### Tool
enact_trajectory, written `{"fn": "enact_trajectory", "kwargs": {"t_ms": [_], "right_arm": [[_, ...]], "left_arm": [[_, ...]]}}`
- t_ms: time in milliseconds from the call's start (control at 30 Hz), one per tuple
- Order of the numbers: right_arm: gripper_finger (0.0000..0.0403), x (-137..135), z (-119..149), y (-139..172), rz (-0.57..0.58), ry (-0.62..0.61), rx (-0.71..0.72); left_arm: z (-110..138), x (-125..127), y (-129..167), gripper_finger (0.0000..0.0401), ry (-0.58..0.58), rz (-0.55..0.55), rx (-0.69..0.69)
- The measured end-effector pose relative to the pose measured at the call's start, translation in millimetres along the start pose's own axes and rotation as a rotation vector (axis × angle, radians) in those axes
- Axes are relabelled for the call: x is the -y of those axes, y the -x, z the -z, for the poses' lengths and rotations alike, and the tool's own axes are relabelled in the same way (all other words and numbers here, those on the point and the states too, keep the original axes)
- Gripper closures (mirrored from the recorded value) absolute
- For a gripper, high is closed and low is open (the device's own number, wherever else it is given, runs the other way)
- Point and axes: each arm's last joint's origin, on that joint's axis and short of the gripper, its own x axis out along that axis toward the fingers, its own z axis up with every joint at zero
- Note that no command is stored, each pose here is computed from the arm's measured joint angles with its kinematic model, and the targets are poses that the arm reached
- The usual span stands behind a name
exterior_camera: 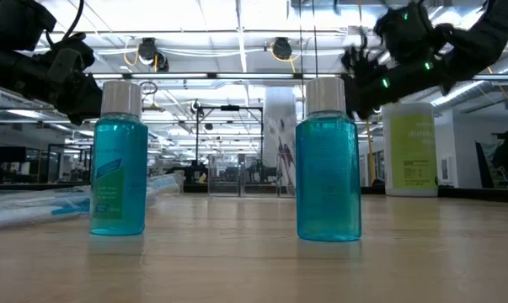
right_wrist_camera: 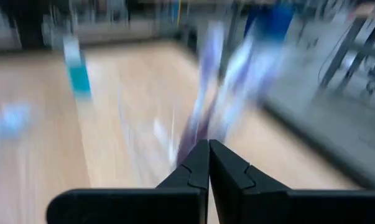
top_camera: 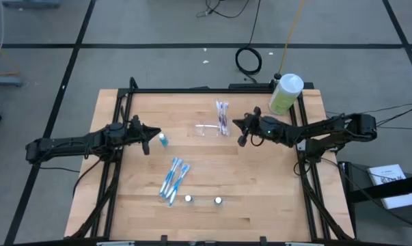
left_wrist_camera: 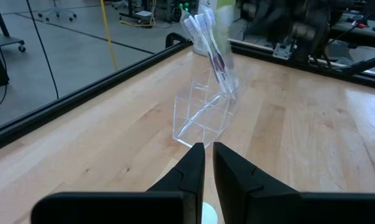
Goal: Pick & Place toothbrushing station
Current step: Put the violet toothbrush into the transparent organizer
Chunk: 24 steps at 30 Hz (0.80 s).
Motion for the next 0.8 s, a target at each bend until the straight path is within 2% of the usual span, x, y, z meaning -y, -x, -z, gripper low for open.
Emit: {"fn": "enact_trajectory", "kwargs": {"t_ms": [33,133,233,400,500,600,800], "right_arm": [[0.0402,-0.1,3.0,-0.3,-0.002,0.007,-0.023],[0.0402,1.6,-5.1,-0.1,0.021,-0.012,0.026],[0.0402,2.4,0.0,-0.6,0.038,-0.006,-0.006],[0.0402,2.1,-7.3,-0.3,0.031,-0.011,0.056],[0.0395,0.1,-12.4,0.1,-0.043,0.002,0.11],[0.0361,-2.7,-18.1,0.3,-0.125,0.0,0.149],[0.0245,-7.8,-23.1,-16.4,-0.125,-0.006,0.099]], "left_arm": [[0.0,0.0,0.0,0.0364,0.0,0.0,0.0],[0.0,0.0,0.0,0.0364,0.0,0.0,0.0],[0.0,0.0,0.0,0.0364,0.0,0.0,0.0],[0.0,0.0,0.0,0.0364,0.0,0.0,0.0],[0.0,0.0,0.0,0.0364,0.0,0.0,0.0],[0.0,0.0,0.0,0.0364,0.0,0.0,0.0],[0.0,0.0,0.0,0.0364,0.0,0.0,0.0]]}}
